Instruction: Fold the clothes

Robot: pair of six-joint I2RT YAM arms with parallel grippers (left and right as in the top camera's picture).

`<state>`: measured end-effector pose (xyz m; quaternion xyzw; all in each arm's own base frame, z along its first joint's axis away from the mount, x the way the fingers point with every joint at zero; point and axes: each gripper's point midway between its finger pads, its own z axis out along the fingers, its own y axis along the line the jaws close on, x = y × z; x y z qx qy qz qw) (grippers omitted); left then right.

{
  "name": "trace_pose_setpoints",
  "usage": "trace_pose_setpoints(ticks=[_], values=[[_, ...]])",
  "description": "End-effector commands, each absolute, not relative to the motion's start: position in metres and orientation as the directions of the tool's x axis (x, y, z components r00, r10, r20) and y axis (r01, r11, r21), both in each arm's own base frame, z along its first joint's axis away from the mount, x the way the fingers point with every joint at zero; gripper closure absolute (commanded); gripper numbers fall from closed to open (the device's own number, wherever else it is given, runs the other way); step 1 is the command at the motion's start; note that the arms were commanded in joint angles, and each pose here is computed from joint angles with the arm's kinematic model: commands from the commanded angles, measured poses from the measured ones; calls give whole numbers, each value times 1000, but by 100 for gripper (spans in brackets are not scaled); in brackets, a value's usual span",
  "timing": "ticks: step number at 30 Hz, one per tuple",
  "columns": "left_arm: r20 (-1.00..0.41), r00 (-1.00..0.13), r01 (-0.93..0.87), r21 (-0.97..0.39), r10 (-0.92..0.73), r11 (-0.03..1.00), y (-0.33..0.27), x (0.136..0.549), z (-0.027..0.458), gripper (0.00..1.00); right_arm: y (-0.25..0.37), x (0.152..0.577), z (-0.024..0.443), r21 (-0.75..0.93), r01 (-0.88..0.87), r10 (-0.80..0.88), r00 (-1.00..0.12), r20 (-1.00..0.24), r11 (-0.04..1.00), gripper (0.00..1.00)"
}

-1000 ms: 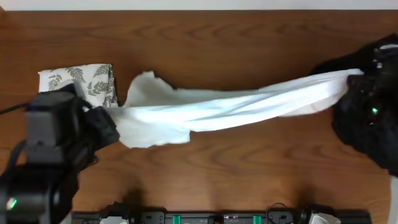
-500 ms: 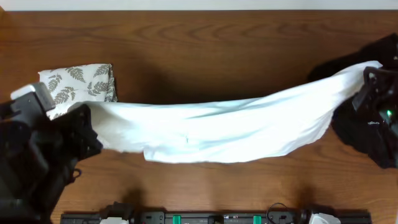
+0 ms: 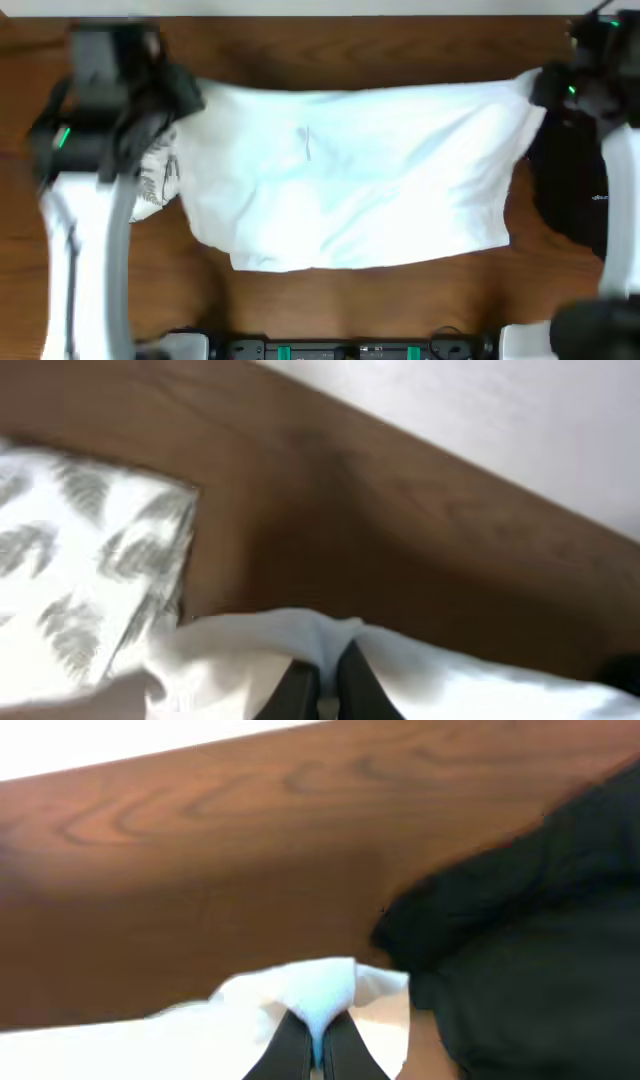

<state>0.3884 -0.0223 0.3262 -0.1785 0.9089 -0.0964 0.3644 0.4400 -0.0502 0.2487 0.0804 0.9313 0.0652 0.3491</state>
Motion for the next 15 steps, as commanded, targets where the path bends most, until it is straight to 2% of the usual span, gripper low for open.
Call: trace_pose_setpoints(ticks=[1,4,8,12,15], values=[[-615,-701,-216,-301,-362,929,-29,434,293,94,-38,472,233,239,26,180,-741,-647,971,99],[-660,-668,-115,-366,-345,923,-44,480,291,94,-33,497,249,269,-29,176,-690,-702,963,99],[-769,-544,2,-402,-337,915,-48,508,341,94,-34,515,315,230,-77,149,-558,-816,970,99],[-851,-409,54,-382,-329,923,-36,509,409,94,-30,516,375,198,-110,127,-458,-880,974,99],[-865,-374,54,-380,-334,923,-29,498,439,94,-29,509,399,189,-116,122,-431,-894,975,99]])
